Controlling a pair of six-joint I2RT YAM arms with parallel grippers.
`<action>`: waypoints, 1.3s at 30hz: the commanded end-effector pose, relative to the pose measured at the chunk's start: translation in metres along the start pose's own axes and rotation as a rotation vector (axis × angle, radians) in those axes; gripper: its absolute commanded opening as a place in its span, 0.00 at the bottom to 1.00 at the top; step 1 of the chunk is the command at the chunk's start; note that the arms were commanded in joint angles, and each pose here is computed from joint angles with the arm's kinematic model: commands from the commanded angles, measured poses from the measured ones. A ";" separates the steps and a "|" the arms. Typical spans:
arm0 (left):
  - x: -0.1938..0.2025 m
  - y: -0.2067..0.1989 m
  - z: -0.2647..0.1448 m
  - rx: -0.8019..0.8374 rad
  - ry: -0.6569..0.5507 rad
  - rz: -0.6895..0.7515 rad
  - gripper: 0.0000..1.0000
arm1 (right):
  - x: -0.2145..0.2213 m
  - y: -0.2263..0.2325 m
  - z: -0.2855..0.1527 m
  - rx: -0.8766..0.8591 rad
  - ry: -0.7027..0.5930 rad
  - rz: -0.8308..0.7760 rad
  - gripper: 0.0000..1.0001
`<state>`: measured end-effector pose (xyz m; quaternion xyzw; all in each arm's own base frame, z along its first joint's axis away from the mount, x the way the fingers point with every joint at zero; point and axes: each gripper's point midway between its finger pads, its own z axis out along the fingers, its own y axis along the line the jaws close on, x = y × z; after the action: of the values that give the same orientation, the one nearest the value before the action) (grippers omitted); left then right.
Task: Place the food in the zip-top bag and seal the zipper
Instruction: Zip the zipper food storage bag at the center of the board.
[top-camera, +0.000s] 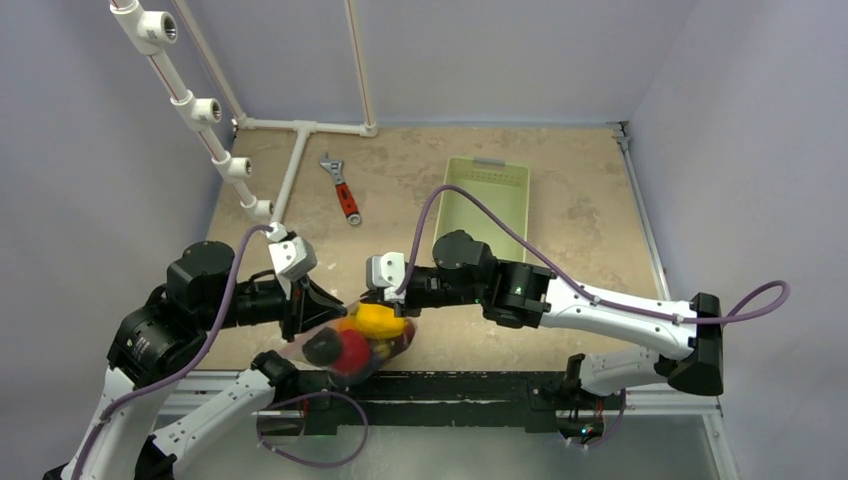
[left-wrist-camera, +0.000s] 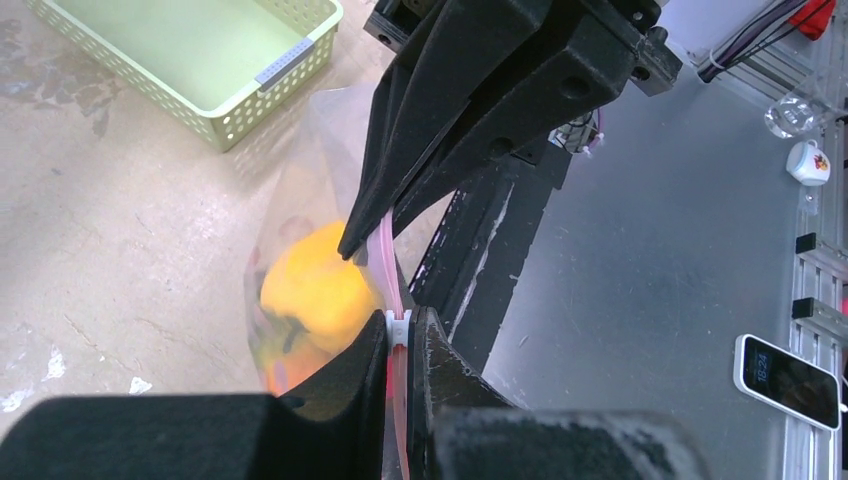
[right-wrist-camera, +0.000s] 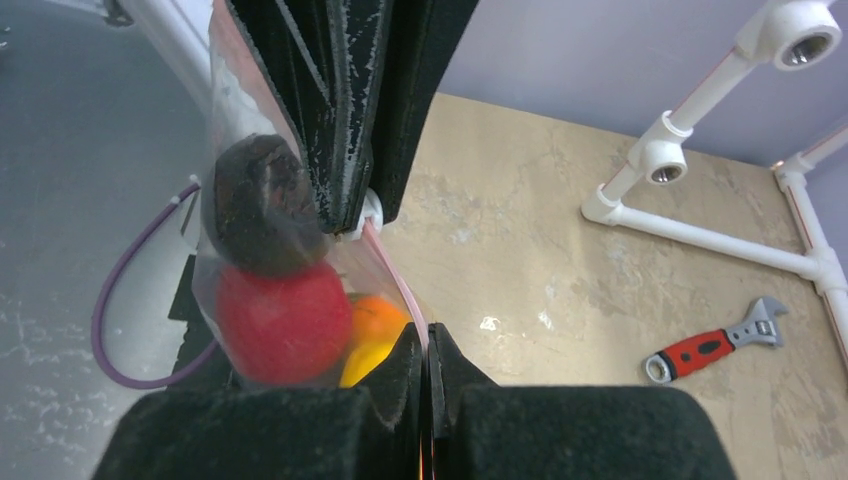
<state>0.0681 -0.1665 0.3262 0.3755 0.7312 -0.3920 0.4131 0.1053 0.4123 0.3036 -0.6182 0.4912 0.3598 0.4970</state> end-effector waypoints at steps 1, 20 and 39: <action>-0.007 -0.003 -0.004 0.001 -0.027 0.011 0.00 | -0.013 -0.037 -0.020 0.194 -0.046 0.046 0.00; -0.001 0.000 -0.025 -0.098 -0.050 -0.028 0.00 | 0.012 -0.087 -0.060 0.515 -0.025 0.235 0.00; -0.007 0.013 -0.044 -0.235 -0.085 -0.049 0.00 | 0.016 -0.103 -0.081 0.623 -0.043 0.305 0.00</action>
<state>0.0779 -0.1346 0.3405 0.3039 0.7564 -0.3322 0.4745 0.1762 0.3574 0.3145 -0.4098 0.6459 0.3127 0.5631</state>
